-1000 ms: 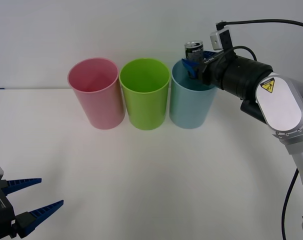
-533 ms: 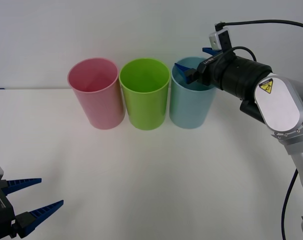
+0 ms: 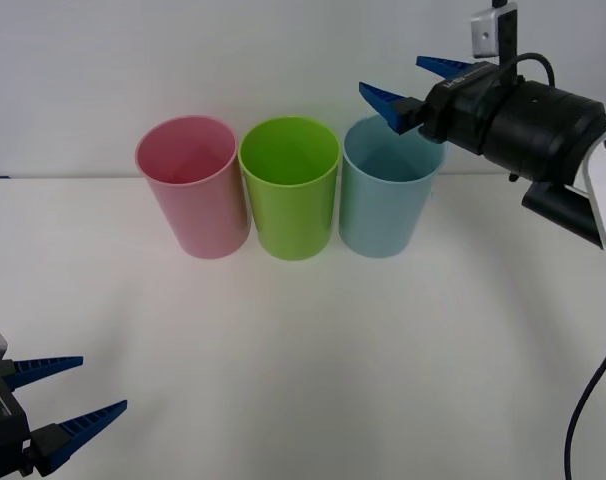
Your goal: Put cans in the blue bin and PET bottles in the pink bin and trash in the green bin.
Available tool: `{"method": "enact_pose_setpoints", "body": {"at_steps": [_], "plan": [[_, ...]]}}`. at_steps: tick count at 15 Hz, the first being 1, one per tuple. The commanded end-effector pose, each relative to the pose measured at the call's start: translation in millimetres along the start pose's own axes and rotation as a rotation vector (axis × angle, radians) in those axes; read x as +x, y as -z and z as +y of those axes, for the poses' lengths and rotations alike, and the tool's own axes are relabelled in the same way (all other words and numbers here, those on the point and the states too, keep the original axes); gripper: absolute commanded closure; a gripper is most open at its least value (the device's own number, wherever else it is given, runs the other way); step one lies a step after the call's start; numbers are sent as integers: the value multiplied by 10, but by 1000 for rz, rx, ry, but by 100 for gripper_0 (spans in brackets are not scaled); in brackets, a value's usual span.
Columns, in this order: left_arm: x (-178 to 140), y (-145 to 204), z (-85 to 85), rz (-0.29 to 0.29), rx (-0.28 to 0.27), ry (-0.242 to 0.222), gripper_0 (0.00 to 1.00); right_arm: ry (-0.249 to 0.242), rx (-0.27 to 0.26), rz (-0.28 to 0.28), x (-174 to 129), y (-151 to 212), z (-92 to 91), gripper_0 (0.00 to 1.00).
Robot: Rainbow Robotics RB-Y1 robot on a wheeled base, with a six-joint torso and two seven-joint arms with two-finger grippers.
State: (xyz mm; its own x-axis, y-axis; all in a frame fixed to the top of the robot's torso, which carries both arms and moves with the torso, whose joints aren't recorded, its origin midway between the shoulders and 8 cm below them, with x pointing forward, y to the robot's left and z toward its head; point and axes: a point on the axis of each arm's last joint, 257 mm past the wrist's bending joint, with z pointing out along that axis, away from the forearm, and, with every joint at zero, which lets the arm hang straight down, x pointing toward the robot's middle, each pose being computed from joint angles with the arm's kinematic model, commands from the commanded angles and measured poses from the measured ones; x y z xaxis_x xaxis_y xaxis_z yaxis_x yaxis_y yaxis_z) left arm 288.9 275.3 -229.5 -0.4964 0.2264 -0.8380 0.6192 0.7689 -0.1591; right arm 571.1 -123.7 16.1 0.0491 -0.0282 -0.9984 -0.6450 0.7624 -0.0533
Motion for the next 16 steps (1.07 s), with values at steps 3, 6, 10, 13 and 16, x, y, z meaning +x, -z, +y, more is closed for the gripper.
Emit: {"method": "enact_pose_setpoints", "body": {"at_steps": [3,6,10,13,16], "plan": [[0,0,0,0,0,0,0,13,-103,40,224,854,210,0],[0,0,0,0,0,0,0,30,-154,86,665,1410,368,0],[0,0,0,0,0,0,0,68,-176,155,1121,1923,500,0],[0,0,0,0,0,0,0,111,-159,213,1462,2269,513,0],[0,0,0,0,0,0,0,144,-154,257,1706,2519,574,0]]}}
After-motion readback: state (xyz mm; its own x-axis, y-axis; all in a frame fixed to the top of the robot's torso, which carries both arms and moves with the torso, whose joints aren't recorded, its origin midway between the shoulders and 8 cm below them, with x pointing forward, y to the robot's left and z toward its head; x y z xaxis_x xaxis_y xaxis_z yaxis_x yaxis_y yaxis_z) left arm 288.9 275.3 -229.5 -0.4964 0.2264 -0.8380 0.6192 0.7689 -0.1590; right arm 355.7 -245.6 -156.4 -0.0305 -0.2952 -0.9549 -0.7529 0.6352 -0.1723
